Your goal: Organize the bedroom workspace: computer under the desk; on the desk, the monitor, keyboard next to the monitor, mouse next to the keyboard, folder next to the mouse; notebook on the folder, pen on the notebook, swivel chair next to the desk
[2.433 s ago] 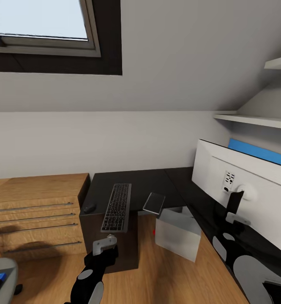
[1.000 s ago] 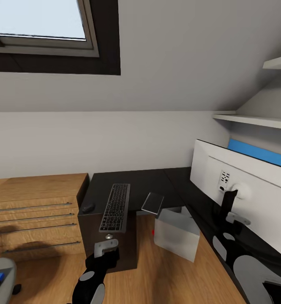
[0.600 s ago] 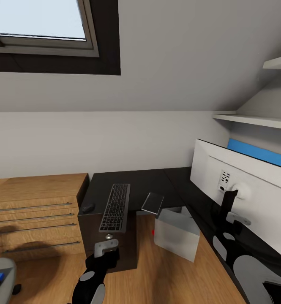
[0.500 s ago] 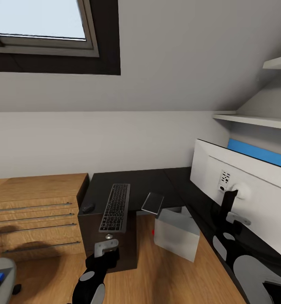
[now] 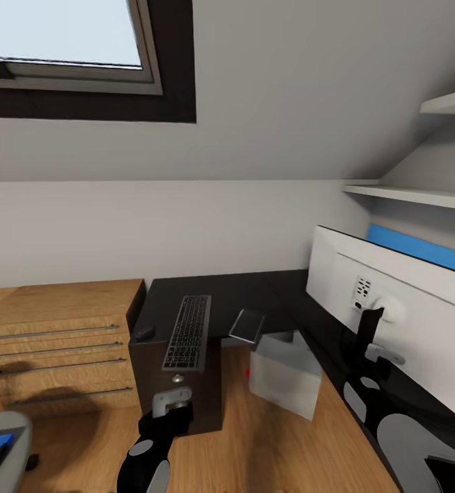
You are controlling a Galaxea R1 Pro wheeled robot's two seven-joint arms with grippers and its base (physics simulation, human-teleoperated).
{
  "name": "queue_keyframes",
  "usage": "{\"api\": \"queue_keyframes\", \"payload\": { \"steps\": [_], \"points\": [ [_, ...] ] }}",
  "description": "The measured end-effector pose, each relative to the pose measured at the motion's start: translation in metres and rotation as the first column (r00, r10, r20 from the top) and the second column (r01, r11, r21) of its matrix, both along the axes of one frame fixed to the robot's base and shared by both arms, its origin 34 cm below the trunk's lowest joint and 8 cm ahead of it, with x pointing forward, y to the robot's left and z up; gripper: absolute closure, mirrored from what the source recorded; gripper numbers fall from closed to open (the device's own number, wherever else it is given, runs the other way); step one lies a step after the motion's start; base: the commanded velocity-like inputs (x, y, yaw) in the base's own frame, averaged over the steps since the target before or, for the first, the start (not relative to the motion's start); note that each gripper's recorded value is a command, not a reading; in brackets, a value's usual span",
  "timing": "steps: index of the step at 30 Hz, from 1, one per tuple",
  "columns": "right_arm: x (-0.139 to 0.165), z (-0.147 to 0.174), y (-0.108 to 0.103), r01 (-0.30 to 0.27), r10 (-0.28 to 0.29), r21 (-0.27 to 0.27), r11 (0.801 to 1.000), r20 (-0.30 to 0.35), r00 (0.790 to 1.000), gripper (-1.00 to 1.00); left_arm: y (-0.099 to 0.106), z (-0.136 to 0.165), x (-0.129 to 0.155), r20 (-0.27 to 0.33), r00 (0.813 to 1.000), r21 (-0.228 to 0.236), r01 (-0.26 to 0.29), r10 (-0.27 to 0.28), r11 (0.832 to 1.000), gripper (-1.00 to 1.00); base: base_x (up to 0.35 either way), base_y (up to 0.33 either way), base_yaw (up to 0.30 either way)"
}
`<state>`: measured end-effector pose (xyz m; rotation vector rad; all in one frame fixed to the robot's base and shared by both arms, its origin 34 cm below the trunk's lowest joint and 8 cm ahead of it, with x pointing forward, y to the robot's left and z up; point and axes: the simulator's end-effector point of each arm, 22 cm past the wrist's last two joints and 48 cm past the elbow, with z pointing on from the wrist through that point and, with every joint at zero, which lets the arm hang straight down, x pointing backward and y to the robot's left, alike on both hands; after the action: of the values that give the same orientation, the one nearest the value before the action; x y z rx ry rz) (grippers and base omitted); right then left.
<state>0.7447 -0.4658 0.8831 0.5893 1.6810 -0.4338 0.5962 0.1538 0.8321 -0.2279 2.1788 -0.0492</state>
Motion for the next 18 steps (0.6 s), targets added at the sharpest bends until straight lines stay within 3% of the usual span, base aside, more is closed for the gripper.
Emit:
{"api": "queue_keyframes", "payload": {
  "steps": [8, 18],
  "points": [
    [0.0003, 0.0, 0.0005, -0.002, 0.002, -0.001, 1.0, -0.001, 1.0, 1.0, 0.001, 0.0001, 0.0001, 0.0, 1.0, 0.002, -0.001, 0.001, 1.0, -1.0, -0.331, -0.001, 0.0],
    [0.0004, 0.0003, 0.0006, -0.003, 0.003, -0.004, 1.0, -0.002, 1.0, 1.0, 0.0008, 0.0002, 0.0001, 0.001, 1.0, 0.003, -0.001, 0.001, 1.0, -1.0, -0.326, -0.124, 0.0]
  ]
}}
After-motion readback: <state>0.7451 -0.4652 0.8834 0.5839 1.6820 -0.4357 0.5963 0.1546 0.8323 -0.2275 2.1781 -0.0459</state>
